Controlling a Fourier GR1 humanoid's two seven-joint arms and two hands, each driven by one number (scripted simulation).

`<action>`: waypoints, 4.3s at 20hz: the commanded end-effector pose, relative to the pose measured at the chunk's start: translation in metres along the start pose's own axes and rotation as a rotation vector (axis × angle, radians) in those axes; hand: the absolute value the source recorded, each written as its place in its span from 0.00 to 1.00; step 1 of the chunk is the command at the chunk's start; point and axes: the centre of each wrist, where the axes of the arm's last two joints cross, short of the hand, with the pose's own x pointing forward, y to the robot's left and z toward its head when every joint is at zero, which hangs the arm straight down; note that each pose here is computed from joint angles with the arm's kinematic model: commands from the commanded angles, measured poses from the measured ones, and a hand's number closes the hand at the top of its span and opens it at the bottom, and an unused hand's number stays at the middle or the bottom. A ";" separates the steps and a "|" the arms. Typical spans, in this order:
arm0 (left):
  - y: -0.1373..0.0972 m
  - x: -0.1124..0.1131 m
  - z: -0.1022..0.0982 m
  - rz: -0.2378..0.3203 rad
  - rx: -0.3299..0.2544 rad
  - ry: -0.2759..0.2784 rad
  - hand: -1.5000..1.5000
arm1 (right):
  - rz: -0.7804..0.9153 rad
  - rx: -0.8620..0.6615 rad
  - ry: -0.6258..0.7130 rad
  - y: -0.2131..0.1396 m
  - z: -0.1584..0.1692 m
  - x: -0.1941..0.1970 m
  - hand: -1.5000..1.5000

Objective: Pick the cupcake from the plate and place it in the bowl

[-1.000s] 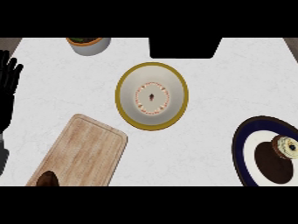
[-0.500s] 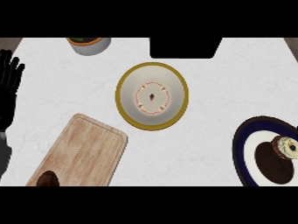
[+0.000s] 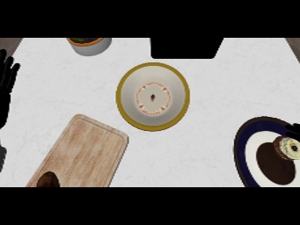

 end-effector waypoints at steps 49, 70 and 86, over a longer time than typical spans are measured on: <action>-0.039 0.022 -0.025 0.047 -0.119 -0.087 0.50 | 0.092 -0.163 0.129 -0.081 -0.102 -0.068 1.00; -0.032 0.006 -0.014 0.027 -0.082 -0.022 0.50 | -0.149 -0.570 -0.328 -0.219 -0.093 -0.056 1.00; -0.011 0.001 -0.011 -0.007 -0.023 -0.009 0.50 | -0.279 -0.317 -0.505 -0.289 -0.187 0.041 1.00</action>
